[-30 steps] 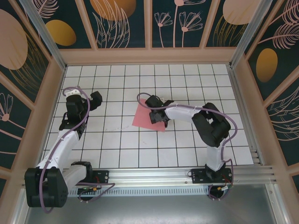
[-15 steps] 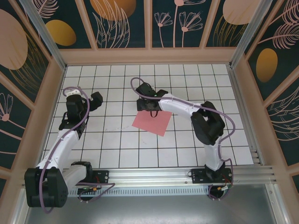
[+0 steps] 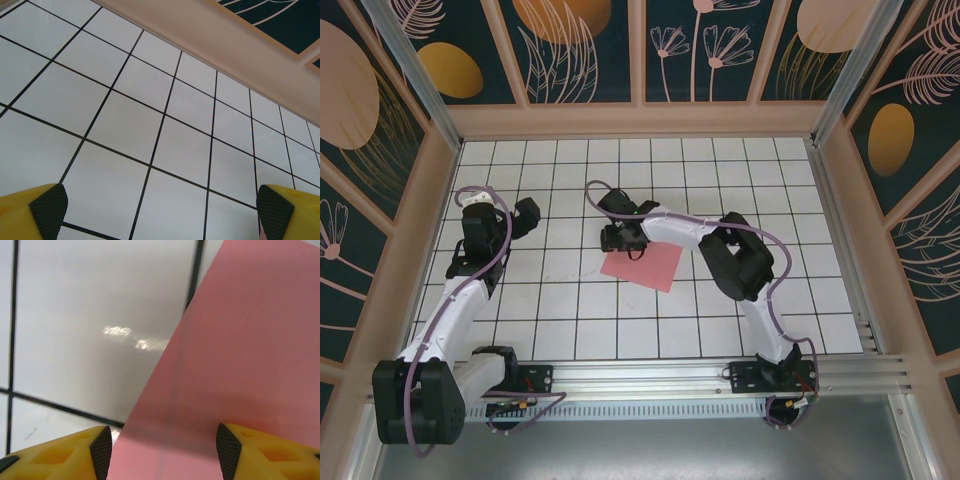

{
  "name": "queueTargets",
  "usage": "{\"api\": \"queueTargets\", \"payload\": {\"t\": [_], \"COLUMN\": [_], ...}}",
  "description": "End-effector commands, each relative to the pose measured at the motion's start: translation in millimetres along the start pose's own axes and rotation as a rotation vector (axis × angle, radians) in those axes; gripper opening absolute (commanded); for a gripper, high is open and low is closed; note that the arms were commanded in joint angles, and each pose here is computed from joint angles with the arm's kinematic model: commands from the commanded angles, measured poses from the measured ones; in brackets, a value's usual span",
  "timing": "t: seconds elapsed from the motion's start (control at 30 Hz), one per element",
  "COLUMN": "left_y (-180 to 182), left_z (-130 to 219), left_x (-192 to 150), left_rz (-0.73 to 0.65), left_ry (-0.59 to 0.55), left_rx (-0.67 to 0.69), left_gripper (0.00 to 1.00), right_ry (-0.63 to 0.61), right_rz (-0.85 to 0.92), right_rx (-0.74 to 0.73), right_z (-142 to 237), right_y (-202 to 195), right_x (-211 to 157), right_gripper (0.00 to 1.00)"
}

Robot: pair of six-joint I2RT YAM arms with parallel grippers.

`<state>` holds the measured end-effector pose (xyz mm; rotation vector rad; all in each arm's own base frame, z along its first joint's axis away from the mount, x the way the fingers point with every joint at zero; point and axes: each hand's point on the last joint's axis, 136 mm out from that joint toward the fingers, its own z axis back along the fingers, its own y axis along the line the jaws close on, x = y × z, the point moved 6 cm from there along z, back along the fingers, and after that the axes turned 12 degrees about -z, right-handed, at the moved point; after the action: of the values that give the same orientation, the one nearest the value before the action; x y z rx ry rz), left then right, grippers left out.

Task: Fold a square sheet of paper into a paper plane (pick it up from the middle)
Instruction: Rotate the square sheet of paper at the center of the table.

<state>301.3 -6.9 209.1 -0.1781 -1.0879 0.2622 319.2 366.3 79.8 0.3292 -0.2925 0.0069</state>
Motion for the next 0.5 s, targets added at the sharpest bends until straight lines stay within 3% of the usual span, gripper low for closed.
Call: {"api": "queueTargets", "payload": {"t": [0.0, 0.13, 0.23, 0.37, 0.47], "left_y": [0.5, -0.8, -0.9, 3.5, 4.9], "left_z": [0.2, -2.7, -6.1, -10.0, -11.8], "left_x": [7.1, 7.0, 3.9, -4.0, -9.0], "left_rz": [0.012, 0.023, 0.040, 0.085, 0.110], "left_ry": [-0.009, -0.005, 0.010, 0.031, 0.047], "left_rx": [0.013, 0.003, -0.002, 0.021, 0.028], "left_gripper": [0.99, 0.99, 0.99, 0.99, 0.99], "right_ry": [0.181, 0.269, 0.299, 0.174, 0.054], "right_rz": [0.144, 0.312, 0.318, 0.217, 0.103], "right_rx": [0.005, -0.106, -0.103, -0.016, 0.017], "right_z": [-14.8, 0.9, 23.5, 63.1, 88.9], "right_y": [5.5, -19.3, -31.3, -5.3, 0.9], "right_x": [-52.6, -102.3, -115.8, -84.9, -57.4], "right_gripper": [0.60, 0.59, 0.60, 0.63, 0.74]}}
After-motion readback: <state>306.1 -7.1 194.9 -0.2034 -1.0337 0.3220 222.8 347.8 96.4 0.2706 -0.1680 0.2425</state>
